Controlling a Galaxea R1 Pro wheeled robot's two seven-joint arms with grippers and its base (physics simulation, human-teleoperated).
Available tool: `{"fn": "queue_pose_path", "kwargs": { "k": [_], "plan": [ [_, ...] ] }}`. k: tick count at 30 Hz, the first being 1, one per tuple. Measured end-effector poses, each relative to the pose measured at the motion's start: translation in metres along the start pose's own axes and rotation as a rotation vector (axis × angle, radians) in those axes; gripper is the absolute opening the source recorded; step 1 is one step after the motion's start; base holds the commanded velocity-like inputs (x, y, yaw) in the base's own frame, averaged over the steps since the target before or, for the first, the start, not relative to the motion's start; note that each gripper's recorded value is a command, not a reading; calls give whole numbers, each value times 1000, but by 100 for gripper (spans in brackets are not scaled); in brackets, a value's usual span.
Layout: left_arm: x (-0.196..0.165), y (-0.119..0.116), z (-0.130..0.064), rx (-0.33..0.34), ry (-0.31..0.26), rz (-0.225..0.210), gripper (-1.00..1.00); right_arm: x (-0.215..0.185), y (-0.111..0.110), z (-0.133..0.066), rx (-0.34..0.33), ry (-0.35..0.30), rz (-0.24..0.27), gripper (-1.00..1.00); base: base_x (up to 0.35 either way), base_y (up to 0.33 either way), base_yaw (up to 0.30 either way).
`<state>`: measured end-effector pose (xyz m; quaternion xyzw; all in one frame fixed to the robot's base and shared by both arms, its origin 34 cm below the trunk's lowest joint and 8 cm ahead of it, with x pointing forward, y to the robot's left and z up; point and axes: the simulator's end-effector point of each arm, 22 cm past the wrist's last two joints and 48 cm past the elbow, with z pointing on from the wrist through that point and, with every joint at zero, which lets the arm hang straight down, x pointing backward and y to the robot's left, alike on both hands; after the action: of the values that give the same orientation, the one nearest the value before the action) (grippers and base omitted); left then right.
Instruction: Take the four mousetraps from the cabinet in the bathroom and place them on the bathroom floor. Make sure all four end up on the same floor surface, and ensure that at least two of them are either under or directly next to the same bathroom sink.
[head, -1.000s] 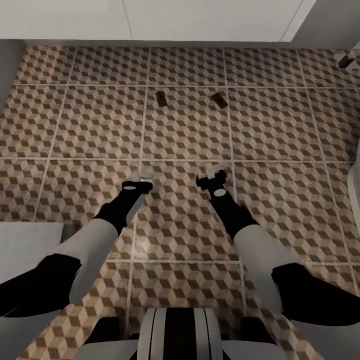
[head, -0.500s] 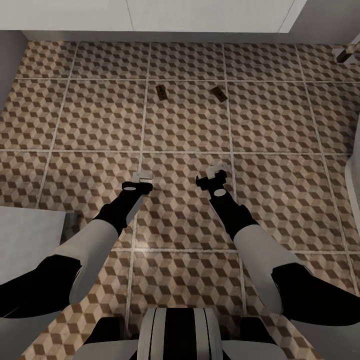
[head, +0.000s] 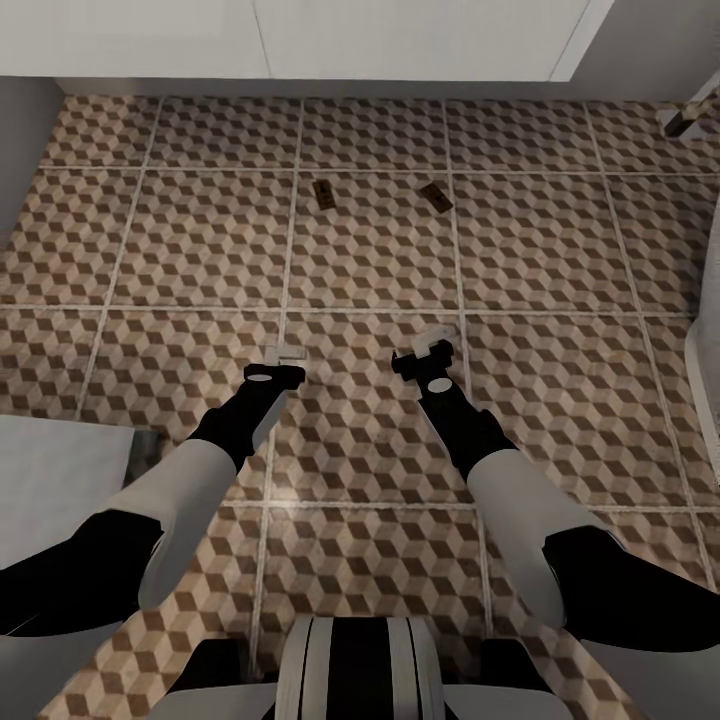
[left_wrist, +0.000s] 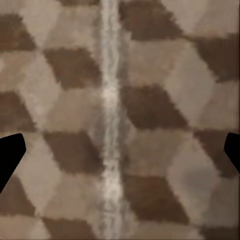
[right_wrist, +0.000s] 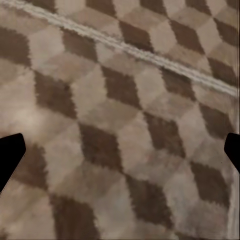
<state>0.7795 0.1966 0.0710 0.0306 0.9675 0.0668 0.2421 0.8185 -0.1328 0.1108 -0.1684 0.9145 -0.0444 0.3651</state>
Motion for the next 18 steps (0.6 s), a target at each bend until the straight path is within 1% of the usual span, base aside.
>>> {"fn": "queue_pose_path", "kwargs": {
  "k": [6,10,18],
  "plan": [
    [-16,3,-11,-2,-23,-2,100,-19,-6,-7,9,-25,-1,100,0,0,0],
    [-17,3,-18,-2,-26,-2,100,-35,-11,-13,14,-54,1,100,0,0,0],
    [-30,6,-32,-4,-46,-5,100,-61,-19,-24,24,-98,1,100,0,0,0]
  ]
}}
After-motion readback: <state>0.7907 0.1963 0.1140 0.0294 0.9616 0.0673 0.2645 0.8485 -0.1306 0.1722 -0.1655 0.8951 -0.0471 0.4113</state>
